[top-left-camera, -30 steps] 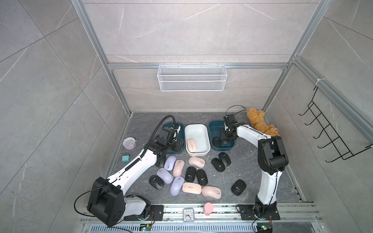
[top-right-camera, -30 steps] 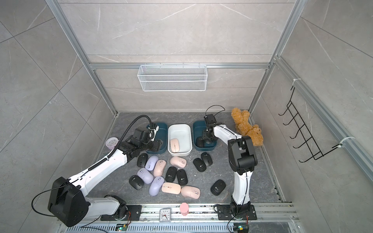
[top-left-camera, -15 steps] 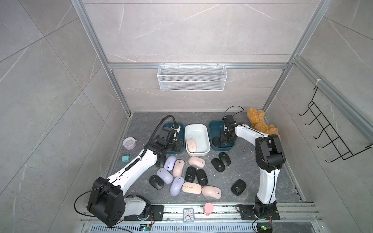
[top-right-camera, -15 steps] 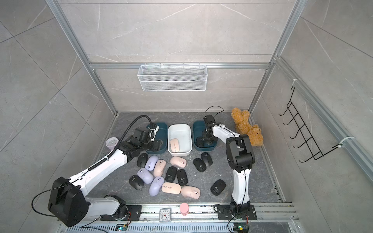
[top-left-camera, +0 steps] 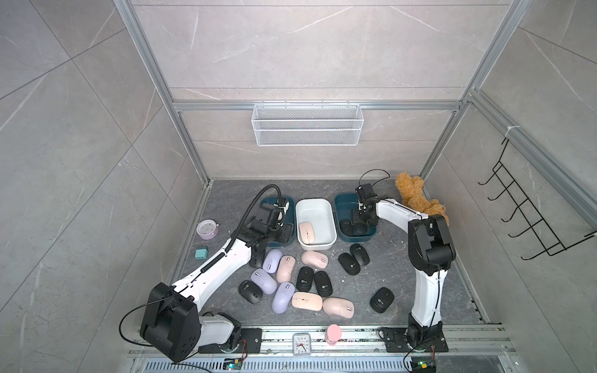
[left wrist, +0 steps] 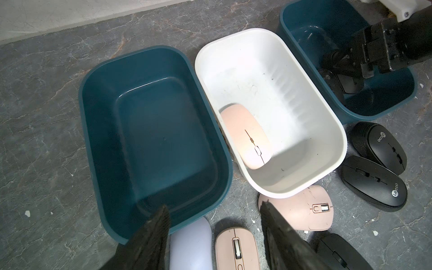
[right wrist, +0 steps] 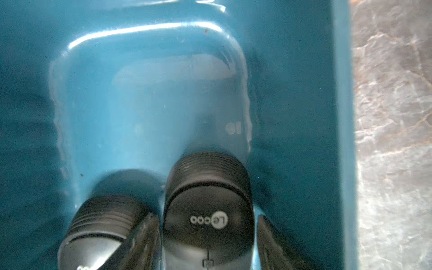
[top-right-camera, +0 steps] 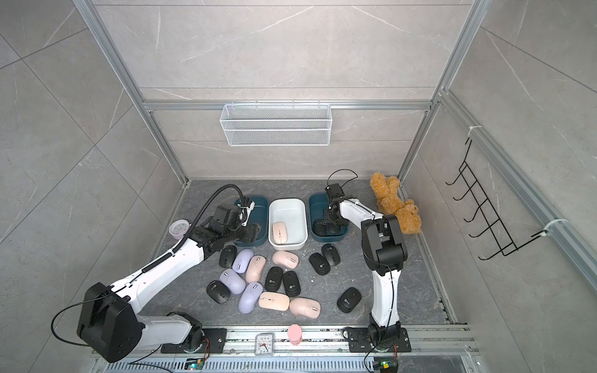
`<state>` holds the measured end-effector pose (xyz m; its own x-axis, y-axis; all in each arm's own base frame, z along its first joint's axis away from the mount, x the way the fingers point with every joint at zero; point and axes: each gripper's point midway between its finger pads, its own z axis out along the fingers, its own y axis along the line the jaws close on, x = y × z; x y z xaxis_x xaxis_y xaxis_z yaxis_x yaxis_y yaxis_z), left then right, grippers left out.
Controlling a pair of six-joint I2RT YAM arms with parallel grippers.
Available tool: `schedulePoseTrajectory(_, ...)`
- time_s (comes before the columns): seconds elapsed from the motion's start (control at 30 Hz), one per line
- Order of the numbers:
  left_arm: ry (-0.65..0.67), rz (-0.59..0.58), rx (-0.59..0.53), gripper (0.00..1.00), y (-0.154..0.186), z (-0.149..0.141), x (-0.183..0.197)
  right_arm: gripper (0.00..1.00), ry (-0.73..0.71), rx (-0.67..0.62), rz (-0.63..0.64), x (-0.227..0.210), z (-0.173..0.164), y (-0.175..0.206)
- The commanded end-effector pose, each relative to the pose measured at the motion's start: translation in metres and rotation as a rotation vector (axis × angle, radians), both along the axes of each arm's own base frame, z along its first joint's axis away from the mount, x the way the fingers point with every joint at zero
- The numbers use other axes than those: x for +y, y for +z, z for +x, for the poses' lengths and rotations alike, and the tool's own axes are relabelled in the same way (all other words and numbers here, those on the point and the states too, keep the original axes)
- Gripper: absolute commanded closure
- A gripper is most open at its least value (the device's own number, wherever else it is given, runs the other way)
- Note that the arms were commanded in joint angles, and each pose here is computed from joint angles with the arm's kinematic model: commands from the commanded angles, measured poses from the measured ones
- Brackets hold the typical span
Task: Place the mice by color into the storage box
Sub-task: Place the mouse in the storage box.
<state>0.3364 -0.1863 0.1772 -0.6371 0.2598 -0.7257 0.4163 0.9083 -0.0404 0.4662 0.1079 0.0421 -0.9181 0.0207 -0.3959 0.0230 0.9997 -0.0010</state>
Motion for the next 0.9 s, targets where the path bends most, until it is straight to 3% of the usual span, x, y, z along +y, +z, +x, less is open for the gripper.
schedulePoseTrajectory(0.0,-0.024,-0.015,-0.046,0.35,0.016,0.003,-0.006,0.3,-0.008,-0.013,0.008,-0.001,0.002,0.014)
schedulePoseTrajectory(0.33,-0.015,-0.023,-0.054,0.35,0.02,0.002,-0.004,0.32,-0.018,-0.12,0.069,0.004,0.001,0.066)
schedulePoseTrajectory(0.6,0.087,-0.021,0.016,0.36,0.032,0.001,0.007,0.34,-0.026,-0.281,0.21,0.011,-0.035,0.13)
schedulePoseTrajectory(0.73,0.197,-0.065,0.101,0.36,0.034,-0.015,0.019,0.34,-0.011,-0.334,0.258,0.021,-0.068,0.142)
schedulePoseTrajectory(0.87,0.267,-0.159,0.228,0.4,0.012,-0.052,0.025,0.34,0.026,-0.342,0.268,0.034,-0.095,0.141)
